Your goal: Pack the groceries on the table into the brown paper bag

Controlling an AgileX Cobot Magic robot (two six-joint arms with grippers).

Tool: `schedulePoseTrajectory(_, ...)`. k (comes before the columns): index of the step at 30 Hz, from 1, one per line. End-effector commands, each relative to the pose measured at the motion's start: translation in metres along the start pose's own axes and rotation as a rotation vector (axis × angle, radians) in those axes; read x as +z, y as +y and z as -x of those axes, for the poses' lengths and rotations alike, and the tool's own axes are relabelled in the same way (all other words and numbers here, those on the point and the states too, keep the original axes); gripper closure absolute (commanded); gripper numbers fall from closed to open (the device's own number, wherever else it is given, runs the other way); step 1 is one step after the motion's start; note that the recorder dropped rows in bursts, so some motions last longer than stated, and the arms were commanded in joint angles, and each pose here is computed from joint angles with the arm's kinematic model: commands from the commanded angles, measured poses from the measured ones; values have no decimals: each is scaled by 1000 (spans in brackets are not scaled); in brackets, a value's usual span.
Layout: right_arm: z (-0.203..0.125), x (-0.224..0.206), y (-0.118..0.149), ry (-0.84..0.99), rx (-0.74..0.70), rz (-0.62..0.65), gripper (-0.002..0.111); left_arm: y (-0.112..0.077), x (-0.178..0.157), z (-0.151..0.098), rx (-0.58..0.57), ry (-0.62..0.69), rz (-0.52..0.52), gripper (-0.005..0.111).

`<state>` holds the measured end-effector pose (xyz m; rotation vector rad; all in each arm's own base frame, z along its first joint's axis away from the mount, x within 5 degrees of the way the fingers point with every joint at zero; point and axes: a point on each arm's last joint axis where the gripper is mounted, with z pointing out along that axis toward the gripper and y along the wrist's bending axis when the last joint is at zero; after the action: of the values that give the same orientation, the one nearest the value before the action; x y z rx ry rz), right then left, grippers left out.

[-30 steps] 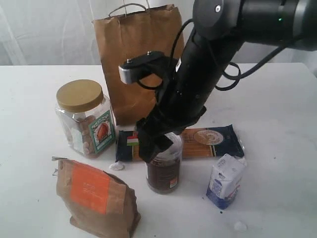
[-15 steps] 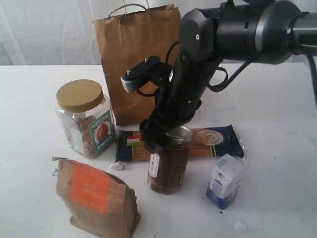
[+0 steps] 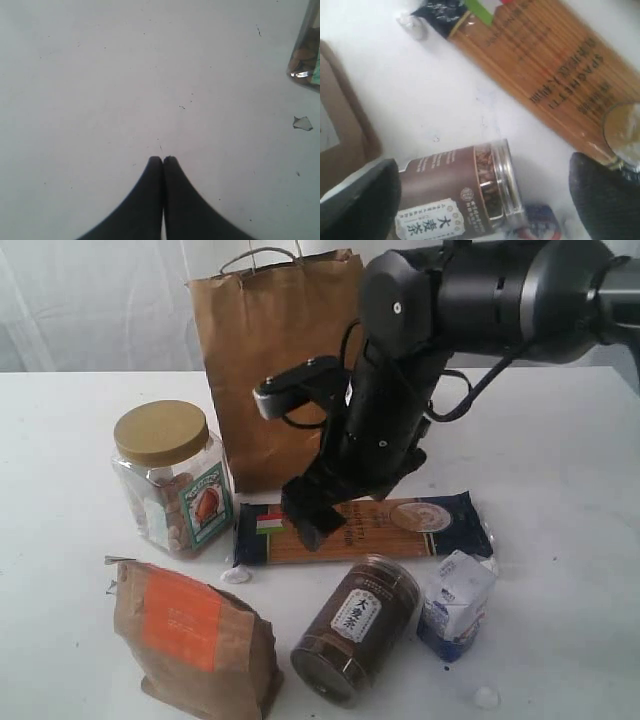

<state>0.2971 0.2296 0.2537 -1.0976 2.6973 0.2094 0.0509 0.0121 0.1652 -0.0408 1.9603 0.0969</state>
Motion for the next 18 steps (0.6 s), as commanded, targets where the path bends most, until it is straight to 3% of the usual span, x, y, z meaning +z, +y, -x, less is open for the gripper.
schedulePoseTrajectory(1, -7, -23, -1, 94, 301, -36, 24, 0, 0, -1, 5, -2, -3, 107)
schedulePoseTrajectory(6, -12, -15, 13, 142, 586, 77, 24, 0, 0, -1, 5, -2, -3, 107)
schedulePoseTrajectory(11, -10, 3, 31, 115, 682, 130, 24, 0, 0, -1, 5, -2, -3, 107)
schedulePoseTrajectory(13, -8, 6, 32, 70, 738, 102, 24, 0, 0, -1, 5, -2, -3, 107)
schedulePoseTrajectory(18, -11, 12, 17, 43, 876, -118, 24, 0, 0, -1, 5, -2, -3, 107)
